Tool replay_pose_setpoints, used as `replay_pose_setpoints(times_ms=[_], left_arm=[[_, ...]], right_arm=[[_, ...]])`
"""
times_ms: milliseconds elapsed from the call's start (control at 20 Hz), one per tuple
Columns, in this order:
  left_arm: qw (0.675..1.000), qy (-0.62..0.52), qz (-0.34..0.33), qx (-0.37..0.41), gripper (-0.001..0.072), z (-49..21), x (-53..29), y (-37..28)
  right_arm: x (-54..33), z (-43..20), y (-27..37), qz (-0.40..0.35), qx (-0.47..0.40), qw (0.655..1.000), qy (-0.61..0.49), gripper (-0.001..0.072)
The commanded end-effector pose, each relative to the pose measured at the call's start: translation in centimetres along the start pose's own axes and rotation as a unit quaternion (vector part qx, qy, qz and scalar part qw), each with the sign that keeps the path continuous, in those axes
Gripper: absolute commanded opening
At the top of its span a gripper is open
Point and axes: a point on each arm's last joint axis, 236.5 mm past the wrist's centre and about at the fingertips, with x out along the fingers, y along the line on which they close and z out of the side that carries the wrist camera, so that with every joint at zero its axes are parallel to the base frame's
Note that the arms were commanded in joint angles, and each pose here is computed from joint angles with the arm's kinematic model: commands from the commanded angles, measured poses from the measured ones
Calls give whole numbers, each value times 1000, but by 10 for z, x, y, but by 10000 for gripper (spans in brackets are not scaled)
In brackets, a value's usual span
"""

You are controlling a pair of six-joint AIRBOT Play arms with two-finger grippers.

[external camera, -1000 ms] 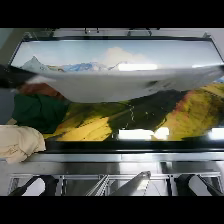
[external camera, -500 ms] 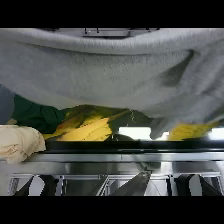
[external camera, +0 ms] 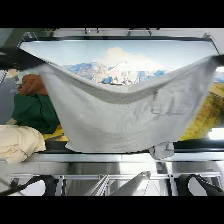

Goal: Fold the shirts.

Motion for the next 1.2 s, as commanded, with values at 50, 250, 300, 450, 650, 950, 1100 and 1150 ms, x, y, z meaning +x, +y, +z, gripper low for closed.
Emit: replay_pose_setpoints(times_ms=[50,250,300,450,650,950,1100,1150], left_arm=[[991,84,13,-99,26,-42,98,109],[983,50,22,-177,26,-48,116,181],[983,32,12,-181,26,-37,118,189],[987,20,-3,-157,26,-10,138,196],[988,72,-2,-138,10,-17,172,200],[971,176,-13,-159,8,-68,169,193],[964,200,-28,-173,8,-84,169,188],[961,206,-31,-181,8,-88,170,187]], right_arm=[[93,-72,-106,-72,65,992,77,22],[136,-88,-170,-112,90,987,75,22],[147,-83,-173,-99,89,989,67,22],[175,-59,-174,-50,97,994,19,22],[191,-63,-185,-39,96,995,13,21],[170,-95,-174,16,85,992,89,21],[150,-104,-180,33,102,988,113,21],[143,-111,-185,29,107,986,127,21]])
